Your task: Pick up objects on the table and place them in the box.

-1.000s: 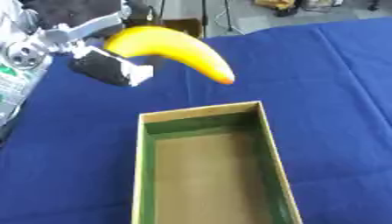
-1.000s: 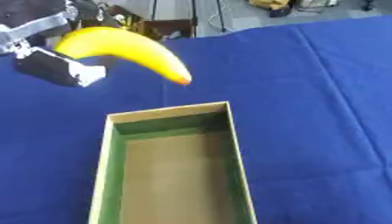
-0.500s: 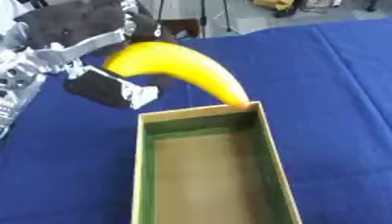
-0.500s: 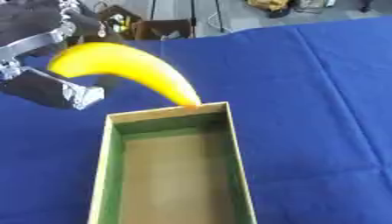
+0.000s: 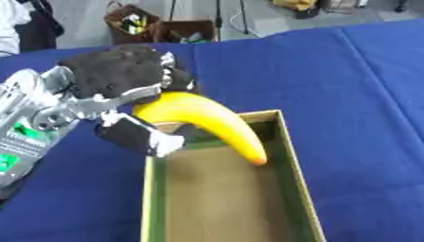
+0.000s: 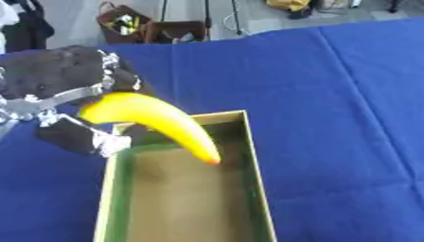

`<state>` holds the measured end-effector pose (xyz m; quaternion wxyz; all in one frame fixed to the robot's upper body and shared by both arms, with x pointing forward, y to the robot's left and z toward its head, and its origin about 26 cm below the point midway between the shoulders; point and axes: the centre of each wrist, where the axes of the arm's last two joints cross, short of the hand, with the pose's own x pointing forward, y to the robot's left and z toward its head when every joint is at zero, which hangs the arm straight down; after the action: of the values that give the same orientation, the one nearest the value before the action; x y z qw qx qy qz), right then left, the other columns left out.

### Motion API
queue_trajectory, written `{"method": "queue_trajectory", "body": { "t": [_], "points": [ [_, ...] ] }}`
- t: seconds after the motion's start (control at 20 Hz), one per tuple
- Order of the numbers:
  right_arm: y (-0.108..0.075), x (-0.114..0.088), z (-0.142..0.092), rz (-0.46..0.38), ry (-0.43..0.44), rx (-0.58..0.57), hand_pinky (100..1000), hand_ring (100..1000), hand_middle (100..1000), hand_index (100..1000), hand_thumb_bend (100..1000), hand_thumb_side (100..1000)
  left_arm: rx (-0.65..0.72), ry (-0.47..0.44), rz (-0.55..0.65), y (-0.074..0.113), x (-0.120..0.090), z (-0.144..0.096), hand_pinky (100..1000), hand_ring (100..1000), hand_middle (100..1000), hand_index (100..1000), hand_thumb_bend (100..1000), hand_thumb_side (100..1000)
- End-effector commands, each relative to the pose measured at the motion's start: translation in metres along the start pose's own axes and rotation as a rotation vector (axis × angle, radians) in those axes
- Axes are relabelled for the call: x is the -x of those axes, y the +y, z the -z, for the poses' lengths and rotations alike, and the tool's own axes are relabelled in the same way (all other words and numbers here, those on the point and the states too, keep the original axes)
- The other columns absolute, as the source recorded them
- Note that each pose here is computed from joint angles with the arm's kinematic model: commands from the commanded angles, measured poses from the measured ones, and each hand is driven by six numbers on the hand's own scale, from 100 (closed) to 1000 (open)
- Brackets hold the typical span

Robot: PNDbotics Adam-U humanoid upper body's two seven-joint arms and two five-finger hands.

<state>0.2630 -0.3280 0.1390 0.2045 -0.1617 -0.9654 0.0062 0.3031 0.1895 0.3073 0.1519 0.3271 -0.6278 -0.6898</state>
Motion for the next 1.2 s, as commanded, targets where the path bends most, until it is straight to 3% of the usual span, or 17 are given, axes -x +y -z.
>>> {"method": "queue_trajectory", "body": {
  "t": [0.05,0.65,1.05,1.2],
  "points": [
    [-0.001,-0.004,0.007,0.005,-0.026,0.002,740,618,576,737,100,622,0.013,-0.015,0.036,0.001,-0.005,-0.001,303,460,382,521,100,445],
    [0.001,-0.004,0.009,0.01,-0.025,0.006,740,618,576,736,100,619,0.1,-0.095,-0.019,-0.021,-0.029,0.016,303,463,387,525,100,474],
    [0.001,-0.004,0.009,0.012,-0.023,0.006,741,618,576,735,100,619,0.205,-0.142,0.004,-0.028,-0.035,0.018,413,551,536,719,100,600],
    [0.001,-0.004,0.009,0.012,-0.023,0.007,740,618,576,735,100,620,0.254,-0.159,0.038,-0.03,-0.036,0.018,475,637,652,819,100,642]
  ]
}}
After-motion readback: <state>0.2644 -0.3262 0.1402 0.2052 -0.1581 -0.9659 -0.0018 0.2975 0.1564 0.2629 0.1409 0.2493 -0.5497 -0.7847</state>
